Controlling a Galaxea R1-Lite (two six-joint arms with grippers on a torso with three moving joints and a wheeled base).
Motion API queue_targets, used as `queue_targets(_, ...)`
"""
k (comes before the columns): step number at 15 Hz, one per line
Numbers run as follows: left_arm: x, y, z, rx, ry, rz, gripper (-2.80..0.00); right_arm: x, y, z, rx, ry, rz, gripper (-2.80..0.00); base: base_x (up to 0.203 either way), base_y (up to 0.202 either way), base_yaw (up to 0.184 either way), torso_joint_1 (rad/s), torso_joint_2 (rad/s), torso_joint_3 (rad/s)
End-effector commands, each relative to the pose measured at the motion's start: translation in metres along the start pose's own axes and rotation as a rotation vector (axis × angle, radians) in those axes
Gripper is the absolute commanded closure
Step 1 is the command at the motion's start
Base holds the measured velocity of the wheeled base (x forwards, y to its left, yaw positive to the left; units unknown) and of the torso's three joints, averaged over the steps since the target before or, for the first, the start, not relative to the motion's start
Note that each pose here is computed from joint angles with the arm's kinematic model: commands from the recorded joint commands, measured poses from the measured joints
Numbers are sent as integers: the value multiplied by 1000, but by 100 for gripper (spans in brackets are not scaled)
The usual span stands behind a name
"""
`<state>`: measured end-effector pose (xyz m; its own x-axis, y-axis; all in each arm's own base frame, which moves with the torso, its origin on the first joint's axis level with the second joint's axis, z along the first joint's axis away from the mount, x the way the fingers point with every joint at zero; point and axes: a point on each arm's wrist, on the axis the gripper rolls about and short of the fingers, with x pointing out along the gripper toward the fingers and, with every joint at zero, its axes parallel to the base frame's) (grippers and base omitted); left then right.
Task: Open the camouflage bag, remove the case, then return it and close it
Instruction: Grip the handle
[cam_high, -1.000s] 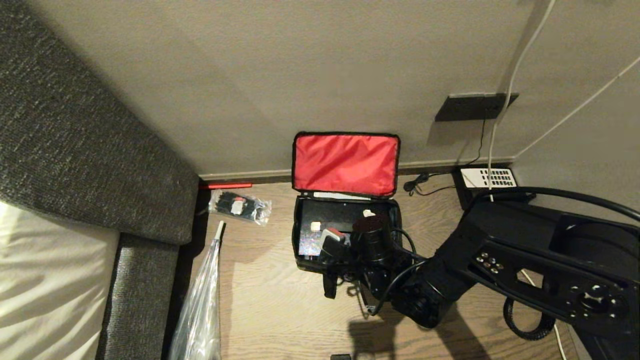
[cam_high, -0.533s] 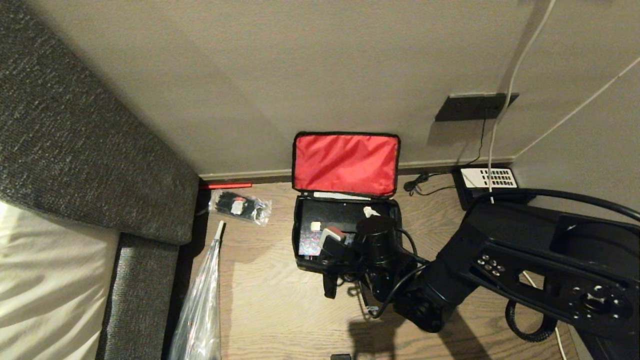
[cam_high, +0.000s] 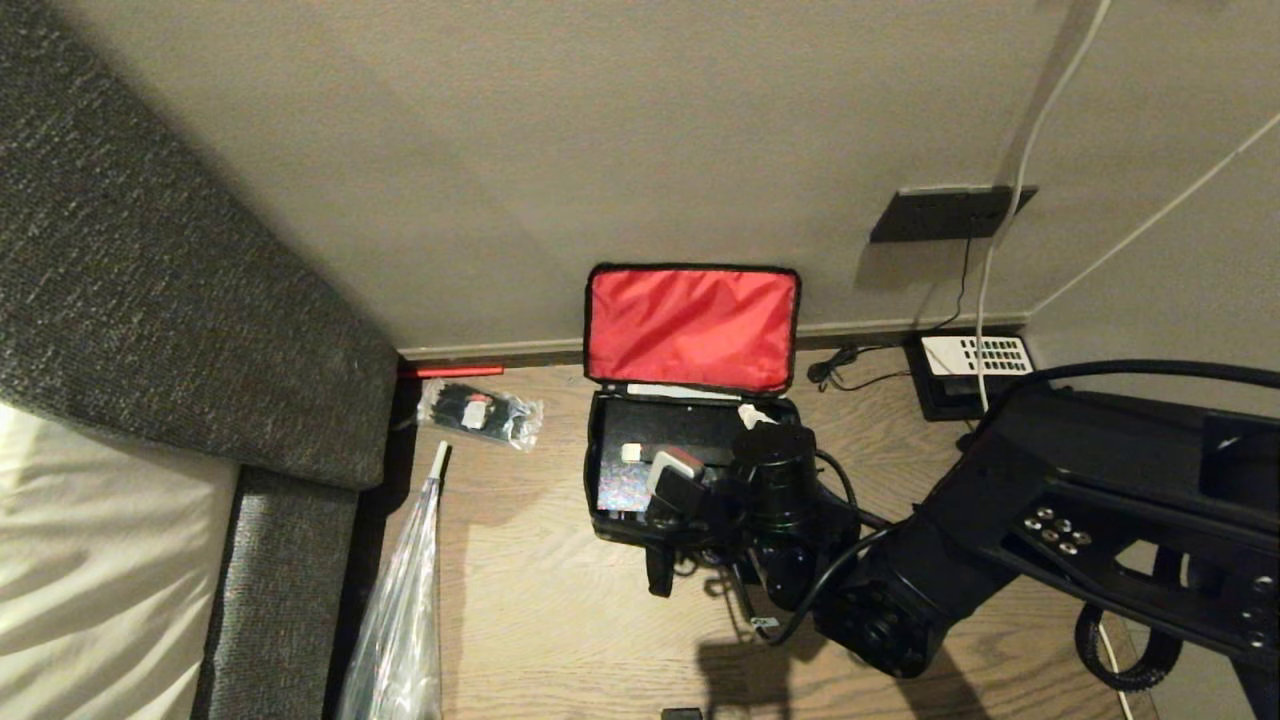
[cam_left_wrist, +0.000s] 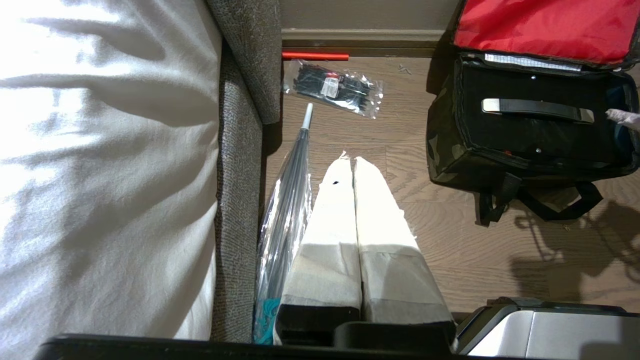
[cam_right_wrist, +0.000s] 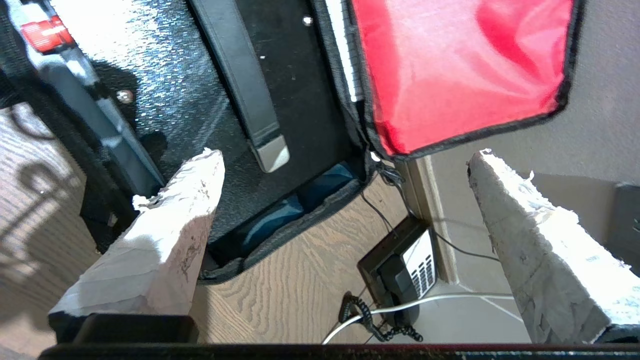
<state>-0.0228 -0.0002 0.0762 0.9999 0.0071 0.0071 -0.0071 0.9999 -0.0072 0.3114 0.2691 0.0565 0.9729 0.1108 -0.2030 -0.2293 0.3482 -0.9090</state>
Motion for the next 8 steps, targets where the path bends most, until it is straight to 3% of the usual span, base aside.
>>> queue_targets(1,0,0,-1,-4,2,1,0,-6,-8,1,4,0,-17,-280,0,0,0,0,0,0)
queue_targets(8,0,0,0,-5,1,2,0,-6,-9,1,7,14,-28,-280,0,0,0,0,0,0)
